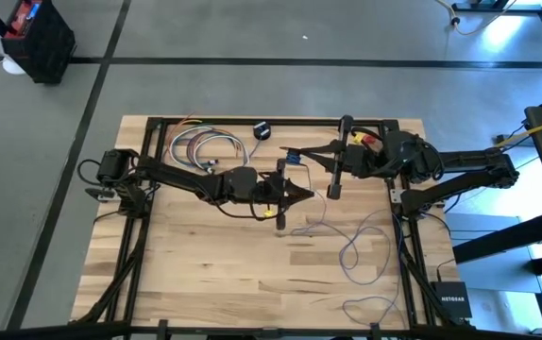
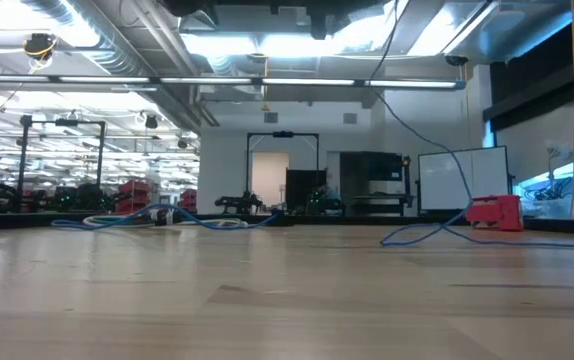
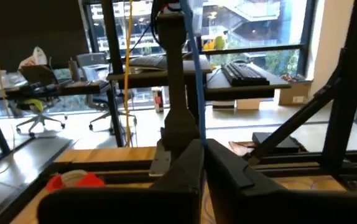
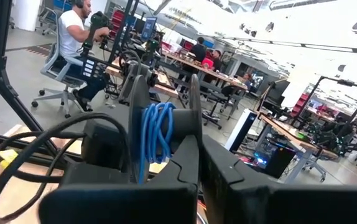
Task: Coil cords
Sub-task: Coil the blue wire onto the black spool
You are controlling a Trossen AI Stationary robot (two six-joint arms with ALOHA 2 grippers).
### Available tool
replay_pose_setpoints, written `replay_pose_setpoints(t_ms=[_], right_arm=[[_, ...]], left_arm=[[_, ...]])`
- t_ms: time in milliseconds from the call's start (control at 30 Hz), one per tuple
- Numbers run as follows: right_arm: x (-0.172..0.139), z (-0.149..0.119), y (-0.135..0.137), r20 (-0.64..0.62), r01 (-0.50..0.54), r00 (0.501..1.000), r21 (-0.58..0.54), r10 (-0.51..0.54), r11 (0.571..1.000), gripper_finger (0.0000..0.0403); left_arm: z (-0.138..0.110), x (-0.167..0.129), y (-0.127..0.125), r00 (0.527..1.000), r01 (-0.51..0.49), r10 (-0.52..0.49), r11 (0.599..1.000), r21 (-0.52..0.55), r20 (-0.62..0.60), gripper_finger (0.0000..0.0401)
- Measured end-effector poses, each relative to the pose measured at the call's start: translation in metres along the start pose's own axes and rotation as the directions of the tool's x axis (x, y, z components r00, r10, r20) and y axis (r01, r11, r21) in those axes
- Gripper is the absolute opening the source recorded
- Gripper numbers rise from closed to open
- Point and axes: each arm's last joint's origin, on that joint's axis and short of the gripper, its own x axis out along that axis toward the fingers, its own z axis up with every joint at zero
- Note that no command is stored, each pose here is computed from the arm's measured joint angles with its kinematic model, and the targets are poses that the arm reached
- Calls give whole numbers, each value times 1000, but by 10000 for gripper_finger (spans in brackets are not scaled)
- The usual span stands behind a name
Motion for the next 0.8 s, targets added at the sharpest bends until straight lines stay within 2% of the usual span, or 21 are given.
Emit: replay_pose_setpoints(t_ms=[233,500,633,800], right_arm=[[-1,-2,5,-29,-25,999,-6,25,1000,5],[-7,-8,23,-162,-51,986,-41,43,998,5],[-11,-15,30,-266,-47,964,-65,28,997,5],[-14,-26,33,-371,-71,927,-53,46,996,5]], left_arm=[[1,-9,6,970,-186,202,975,119,-133,4],[22,-49,1,855,-318,407,901,294,-322,3],[29,-69,1,805,-339,440,891,301,-398,2],[37,-87,6,774,-362,445,895,263,-451,2]])
